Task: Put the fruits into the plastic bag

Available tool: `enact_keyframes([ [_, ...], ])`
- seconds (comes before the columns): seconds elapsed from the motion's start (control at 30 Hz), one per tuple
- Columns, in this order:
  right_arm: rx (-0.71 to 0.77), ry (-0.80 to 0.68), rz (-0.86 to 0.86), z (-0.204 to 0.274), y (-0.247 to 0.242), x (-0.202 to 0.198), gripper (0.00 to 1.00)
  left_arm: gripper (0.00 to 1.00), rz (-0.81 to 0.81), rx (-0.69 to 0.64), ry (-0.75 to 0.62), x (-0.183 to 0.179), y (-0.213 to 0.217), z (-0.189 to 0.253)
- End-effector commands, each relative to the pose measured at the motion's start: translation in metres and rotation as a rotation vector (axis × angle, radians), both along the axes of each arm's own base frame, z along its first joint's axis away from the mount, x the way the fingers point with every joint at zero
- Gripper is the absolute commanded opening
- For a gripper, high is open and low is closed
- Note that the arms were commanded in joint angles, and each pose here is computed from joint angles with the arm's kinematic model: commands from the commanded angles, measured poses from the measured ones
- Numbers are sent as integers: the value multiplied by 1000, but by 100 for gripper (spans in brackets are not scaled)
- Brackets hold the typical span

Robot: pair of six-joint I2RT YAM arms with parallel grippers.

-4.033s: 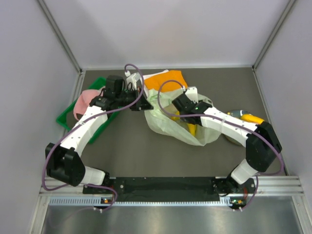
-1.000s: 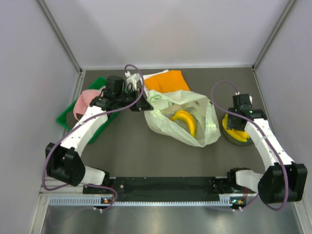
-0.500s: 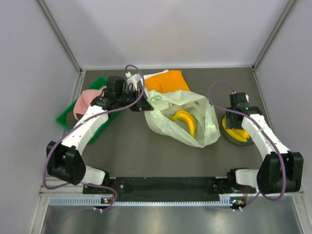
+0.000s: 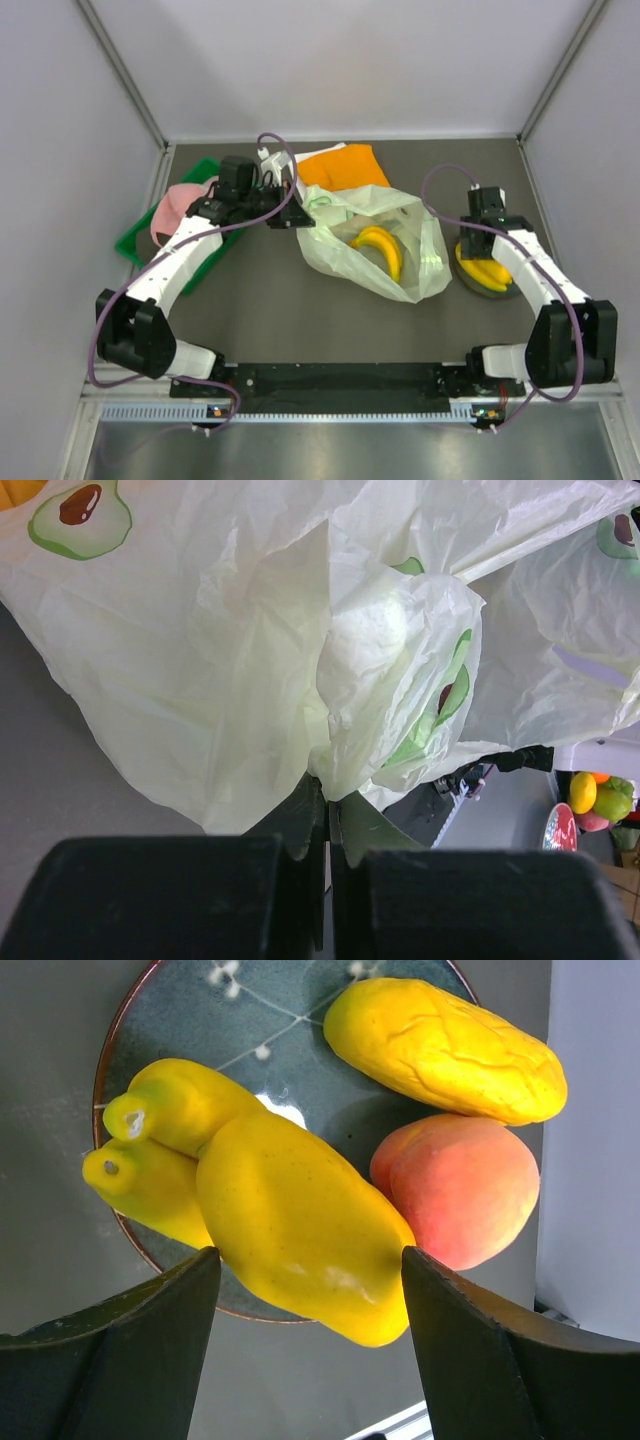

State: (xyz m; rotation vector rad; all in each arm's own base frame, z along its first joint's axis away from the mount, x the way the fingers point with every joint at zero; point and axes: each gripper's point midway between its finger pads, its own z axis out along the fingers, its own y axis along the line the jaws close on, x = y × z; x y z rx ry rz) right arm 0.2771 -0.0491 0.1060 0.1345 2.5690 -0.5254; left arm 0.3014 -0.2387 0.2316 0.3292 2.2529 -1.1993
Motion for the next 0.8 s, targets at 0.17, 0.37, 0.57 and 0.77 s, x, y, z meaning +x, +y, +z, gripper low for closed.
enact_keyframes([
  [0.17,-24,-2,4,2,0,13,74,0,-6,-10,-48,4,0,7],
  [0.37,-27,5,0,0,-1,13,76,0,-12,-16,-48,3,-1,9],
  [0.57,-43,21,-8,-3,-4,13,76,0,-12,-17,-53,2,-1,11],
  [0.77,-48,24,-7,-4,-4,13,76,0,-13,-19,-54,2,-1,11],
])
